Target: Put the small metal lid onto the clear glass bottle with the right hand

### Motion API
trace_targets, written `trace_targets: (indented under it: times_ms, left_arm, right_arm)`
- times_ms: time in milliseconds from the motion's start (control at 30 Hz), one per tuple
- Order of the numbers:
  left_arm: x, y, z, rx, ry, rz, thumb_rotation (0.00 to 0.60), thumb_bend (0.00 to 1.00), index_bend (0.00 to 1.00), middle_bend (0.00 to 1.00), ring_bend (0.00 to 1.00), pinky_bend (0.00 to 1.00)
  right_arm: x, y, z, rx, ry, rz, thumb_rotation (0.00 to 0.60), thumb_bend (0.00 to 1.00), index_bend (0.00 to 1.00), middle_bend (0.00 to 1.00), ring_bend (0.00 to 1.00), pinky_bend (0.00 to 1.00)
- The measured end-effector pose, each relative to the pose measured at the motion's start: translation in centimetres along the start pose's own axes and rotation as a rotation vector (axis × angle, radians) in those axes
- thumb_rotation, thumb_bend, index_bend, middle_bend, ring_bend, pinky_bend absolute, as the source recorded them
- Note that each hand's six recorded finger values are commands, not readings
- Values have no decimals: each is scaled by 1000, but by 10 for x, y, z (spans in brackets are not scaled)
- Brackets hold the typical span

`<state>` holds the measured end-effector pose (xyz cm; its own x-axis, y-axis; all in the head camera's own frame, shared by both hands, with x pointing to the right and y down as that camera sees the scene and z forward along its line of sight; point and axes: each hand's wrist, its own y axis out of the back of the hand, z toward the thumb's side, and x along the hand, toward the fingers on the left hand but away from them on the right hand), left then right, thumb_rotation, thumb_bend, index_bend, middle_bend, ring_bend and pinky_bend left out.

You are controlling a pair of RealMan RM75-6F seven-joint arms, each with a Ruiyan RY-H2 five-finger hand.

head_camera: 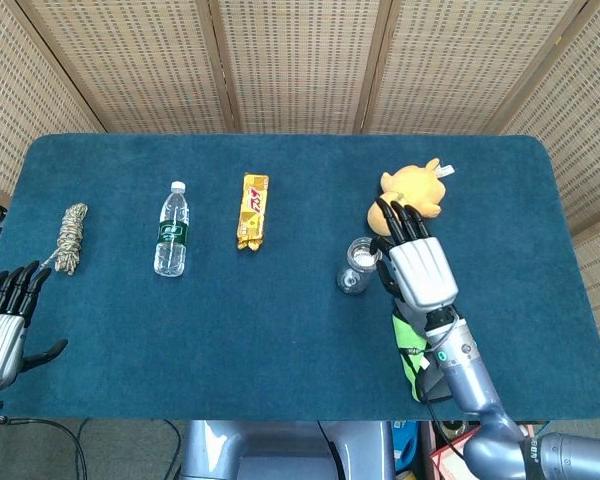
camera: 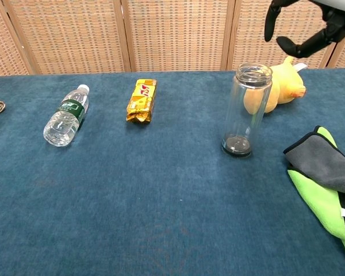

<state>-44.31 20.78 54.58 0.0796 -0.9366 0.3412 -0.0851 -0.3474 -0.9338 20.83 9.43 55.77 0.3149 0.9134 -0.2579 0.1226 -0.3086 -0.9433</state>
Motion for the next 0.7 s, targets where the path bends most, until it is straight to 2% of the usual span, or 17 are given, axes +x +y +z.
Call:
trace_targets:
  times_ms: [400,567,700]
  left_arm:
    - [-3,-2,2,9,-1,-6,600,183,0,0,0,0]
    - [-4,-2,1,13,4,2,600,183,0,0,0,0]
    - [-6,-3,-1,18,10,0,600,183,0,0,0,0]
  right_arm:
    - [28,-13,-15,-24,-12,26,600,657,353,0,0,123]
    - [45,-11,-17,-38,17,-8,600,381,304,0,0,113]
    - [67,-11,-21,-46,37,-38,600,298,260,0,0,108]
